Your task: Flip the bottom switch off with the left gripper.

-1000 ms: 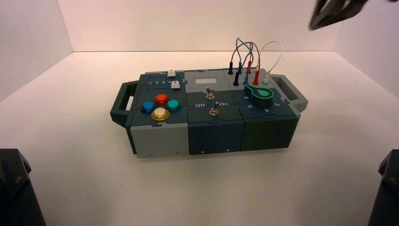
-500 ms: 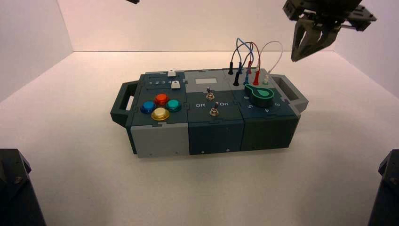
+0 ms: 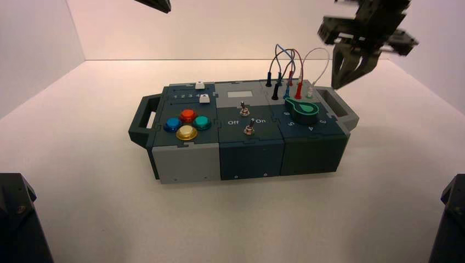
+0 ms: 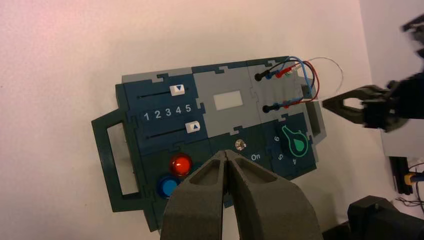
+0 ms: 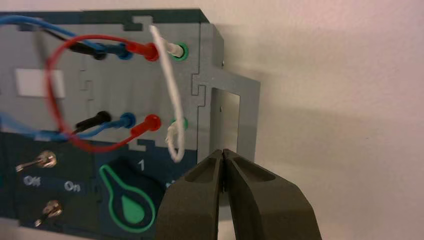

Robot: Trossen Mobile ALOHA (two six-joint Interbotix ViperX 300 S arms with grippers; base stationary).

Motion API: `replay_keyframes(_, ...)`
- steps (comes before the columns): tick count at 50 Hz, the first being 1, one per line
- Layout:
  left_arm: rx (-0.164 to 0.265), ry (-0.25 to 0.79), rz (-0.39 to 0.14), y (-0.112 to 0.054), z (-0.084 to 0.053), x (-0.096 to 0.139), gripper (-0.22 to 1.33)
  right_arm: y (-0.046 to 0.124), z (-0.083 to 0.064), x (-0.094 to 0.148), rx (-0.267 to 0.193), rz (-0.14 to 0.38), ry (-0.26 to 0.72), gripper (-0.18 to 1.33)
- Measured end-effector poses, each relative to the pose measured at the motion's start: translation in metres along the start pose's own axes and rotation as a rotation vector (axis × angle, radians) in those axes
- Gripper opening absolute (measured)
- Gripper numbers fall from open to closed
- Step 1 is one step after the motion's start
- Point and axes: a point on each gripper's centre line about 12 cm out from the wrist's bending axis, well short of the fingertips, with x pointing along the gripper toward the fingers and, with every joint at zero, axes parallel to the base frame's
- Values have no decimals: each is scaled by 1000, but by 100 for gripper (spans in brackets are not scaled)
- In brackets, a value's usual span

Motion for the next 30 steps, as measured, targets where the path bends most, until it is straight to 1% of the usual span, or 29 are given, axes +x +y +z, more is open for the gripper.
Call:
replay_keyframes(2,-1,8,4,0,-1,0,-16,-1,0,5,3,-2,16,-14)
replay_keyframes(9,-7,33,12,0,-4,0,-16,-2,0,11,8,-5,36,-14)
replay_keyframes(22,-23,69,-11,-13,-16,2,-16,-3,-2,22,11,-10,78,-14)
replay_keyframes(30,-30,104,-25,-24,-27,6,-17,-2,-3,27,13,-10,105,-15)
